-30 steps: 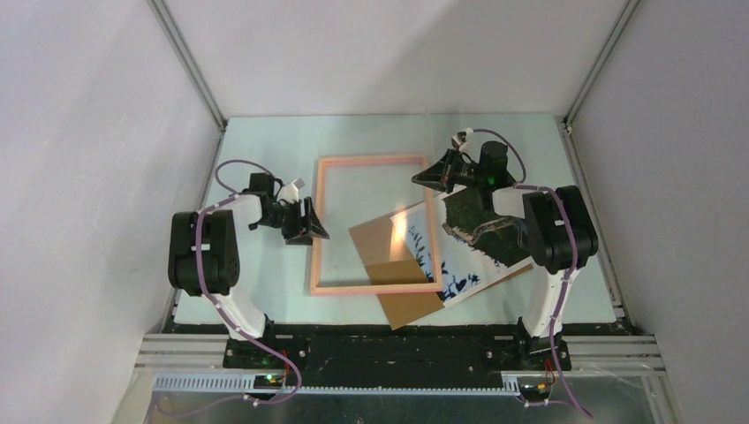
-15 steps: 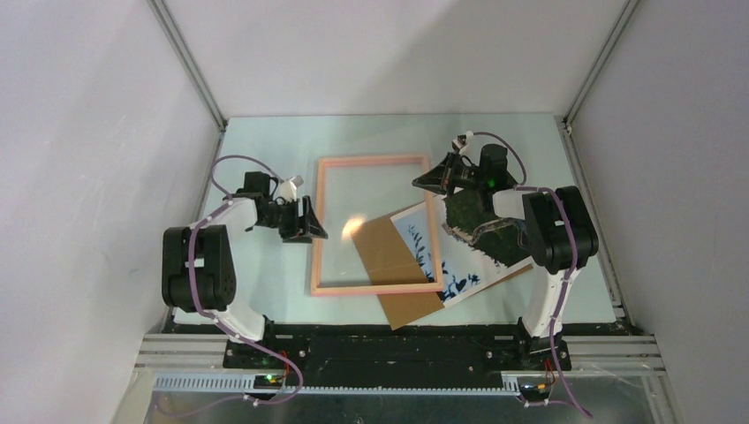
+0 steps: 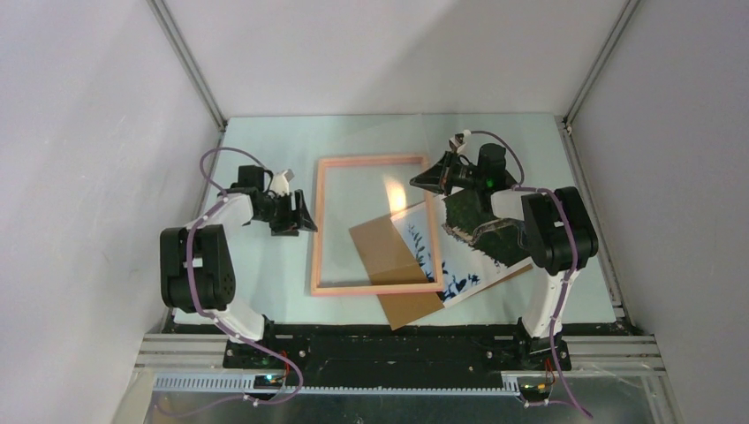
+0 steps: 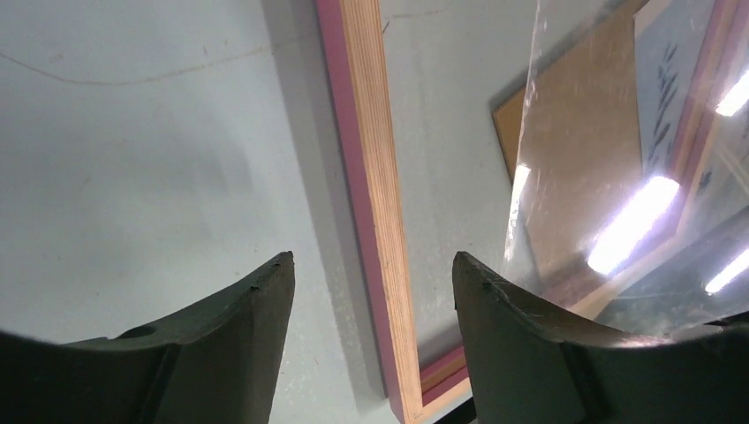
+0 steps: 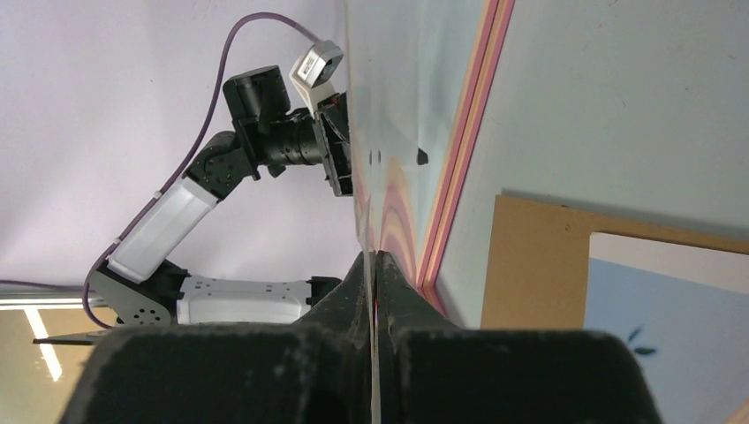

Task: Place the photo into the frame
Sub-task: Place the photo frame item in the photo frame.

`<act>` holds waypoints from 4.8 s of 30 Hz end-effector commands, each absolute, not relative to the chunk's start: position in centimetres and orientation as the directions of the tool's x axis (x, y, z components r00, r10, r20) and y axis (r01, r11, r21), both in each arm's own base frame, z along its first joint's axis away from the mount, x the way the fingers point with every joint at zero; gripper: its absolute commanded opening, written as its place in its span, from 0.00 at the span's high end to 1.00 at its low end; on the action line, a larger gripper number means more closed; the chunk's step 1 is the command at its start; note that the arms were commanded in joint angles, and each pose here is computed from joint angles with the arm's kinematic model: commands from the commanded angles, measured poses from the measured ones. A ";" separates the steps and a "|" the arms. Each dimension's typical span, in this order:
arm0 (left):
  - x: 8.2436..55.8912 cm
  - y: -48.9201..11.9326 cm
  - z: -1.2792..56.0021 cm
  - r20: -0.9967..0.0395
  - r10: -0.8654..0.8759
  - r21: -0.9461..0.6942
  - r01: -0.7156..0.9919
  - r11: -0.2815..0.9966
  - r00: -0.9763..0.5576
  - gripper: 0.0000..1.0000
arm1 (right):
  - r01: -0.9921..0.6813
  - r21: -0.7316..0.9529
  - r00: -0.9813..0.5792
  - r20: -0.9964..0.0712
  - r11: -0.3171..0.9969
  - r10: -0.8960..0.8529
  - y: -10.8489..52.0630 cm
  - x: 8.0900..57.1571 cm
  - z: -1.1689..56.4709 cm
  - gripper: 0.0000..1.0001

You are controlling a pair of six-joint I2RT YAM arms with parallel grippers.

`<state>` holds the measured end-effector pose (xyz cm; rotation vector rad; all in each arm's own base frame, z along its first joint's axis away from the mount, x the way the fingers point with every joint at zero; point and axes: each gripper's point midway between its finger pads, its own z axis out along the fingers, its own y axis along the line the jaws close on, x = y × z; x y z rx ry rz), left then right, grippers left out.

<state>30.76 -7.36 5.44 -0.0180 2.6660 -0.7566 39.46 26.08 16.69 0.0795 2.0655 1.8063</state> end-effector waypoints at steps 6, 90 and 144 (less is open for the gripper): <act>34.1 -6.8 7.2 -0.416 -0.127 -0.524 0.123 0.843 -0.900 0.29 | -0.270 0.959 -0.903 -0.282 0.083 0.324 27.1 39.3 20.5 1.00; 36.2 -8.2 5.9 -0.414 -0.170 -0.563 0.105 0.820 -0.894 0.29 | -0.206 0.961 -0.894 -0.262 0.186 0.363 29.1 38.4 14.8 1.00; 36.0 -9.1 4.7 -0.397 -0.150 -0.560 0.109 0.821 -0.905 0.29 | -0.172 0.952 -0.908 -0.253 0.254 0.333 28.9 38.5 11.5 1.00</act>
